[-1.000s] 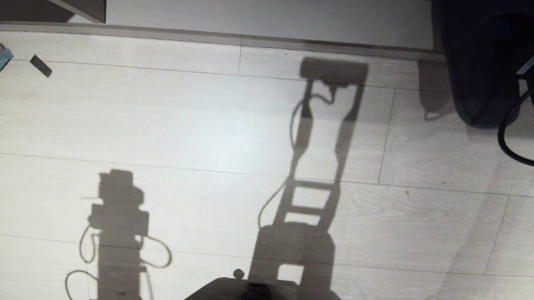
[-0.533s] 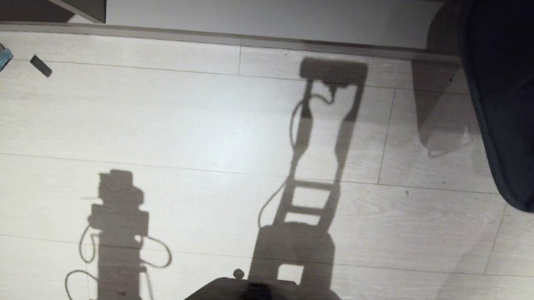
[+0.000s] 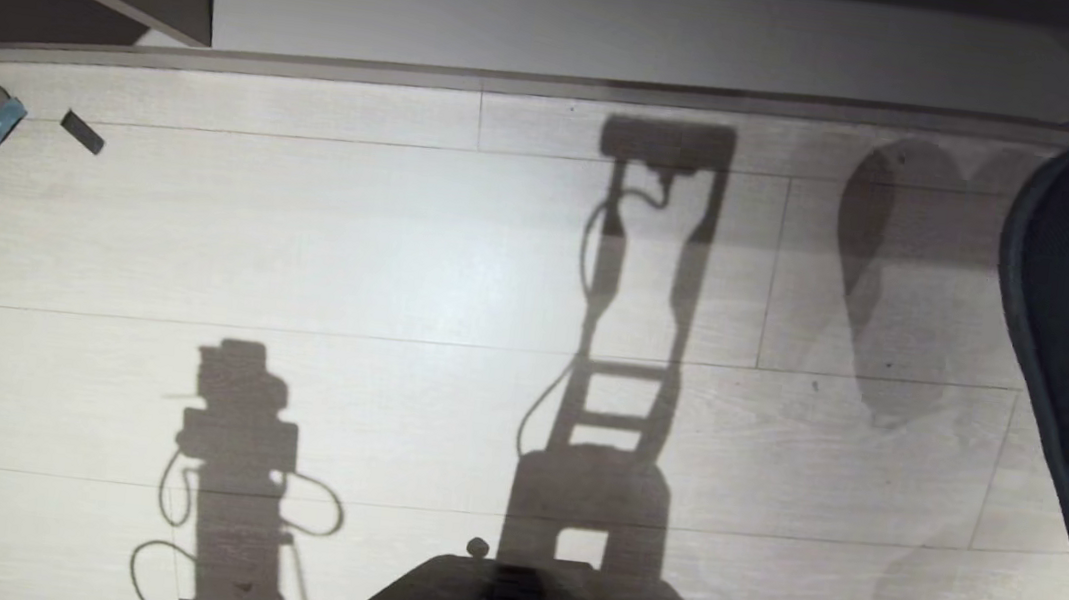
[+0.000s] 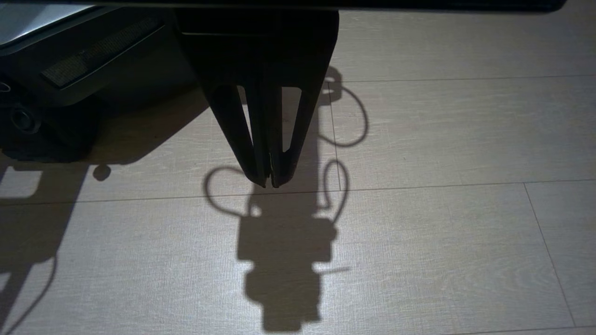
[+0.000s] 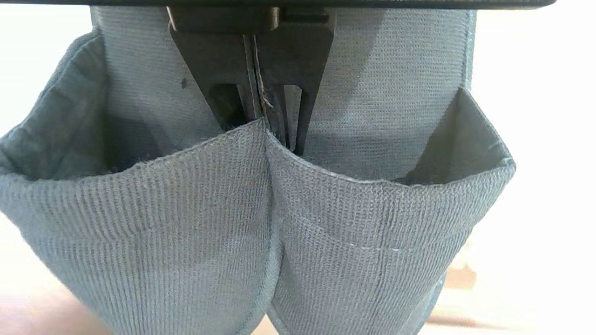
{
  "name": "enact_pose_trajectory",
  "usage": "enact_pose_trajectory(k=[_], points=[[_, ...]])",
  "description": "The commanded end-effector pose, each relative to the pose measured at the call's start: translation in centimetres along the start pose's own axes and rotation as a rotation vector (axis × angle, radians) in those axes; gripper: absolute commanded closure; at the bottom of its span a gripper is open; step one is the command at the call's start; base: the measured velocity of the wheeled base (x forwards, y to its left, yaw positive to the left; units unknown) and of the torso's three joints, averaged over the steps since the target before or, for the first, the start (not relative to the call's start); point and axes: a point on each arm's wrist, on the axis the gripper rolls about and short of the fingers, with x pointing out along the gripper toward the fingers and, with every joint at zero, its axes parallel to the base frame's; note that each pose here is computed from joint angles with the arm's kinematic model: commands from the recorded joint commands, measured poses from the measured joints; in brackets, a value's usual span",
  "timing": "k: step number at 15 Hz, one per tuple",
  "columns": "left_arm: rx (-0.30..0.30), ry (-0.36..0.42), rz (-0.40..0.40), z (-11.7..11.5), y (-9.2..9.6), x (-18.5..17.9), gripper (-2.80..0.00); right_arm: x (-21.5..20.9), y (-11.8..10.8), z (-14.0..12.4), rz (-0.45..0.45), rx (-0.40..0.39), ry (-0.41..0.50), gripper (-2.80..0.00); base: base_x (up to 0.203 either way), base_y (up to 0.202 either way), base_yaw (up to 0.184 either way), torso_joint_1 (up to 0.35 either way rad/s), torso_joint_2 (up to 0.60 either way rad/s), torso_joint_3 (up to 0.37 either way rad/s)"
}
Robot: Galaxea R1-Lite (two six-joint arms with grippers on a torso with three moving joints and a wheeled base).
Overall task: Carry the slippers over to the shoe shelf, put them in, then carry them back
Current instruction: Place the slippers on the floor
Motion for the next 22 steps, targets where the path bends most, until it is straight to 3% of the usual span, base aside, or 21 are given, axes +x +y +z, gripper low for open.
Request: enact_pose_trajectory(k=[1, 7, 10, 12, 22], points=[[-0.001, 0.0, 0.001, 0.0, 0.0, 0.0, 0.0, -4.4, -0.1, -0.9, -0.04, 0.005, -0.037, 0.0, 0.0, 0.0, 0.0, 0.0, 0.0, 0.0], [-0.002, -0.001, 0.001, 0.0, 0.0, 0.0, 0.0, -9.4, 0.3, -6.9, -0.054, 0.008, 0.196, 0.0, 0.0, 0.0, 0.0, 0.0, 0.0, 0.0], [-0.002, 0.001, 0.001, 0.0, 0.0, 0.0, 0.0, -11.8, 0.6, -8.8, -0.015, -0.012, 0.251, 0.0, 0.0, 0.0, 0.0, 0.0, 0.0, 0.0], [-0.002, -0.001, 0.001, 0.0, 0.0, 0.0, 0.0, -12.5, 0.8, -10.2, 0.013, -0.008, 0.36, 0.0, 0.0, 0.0, 0.0, 0.0, 0.0, 0.0], [-0.005, 0.002, 0.001, 0.0, 0.0, 0.0, 0.0, -12.5, 0.8, -10.3, 0.018, -0.002, 0.379, 0.0, 0.0, 0.0, 0.0, 0.001, 0.0, 0.051]])
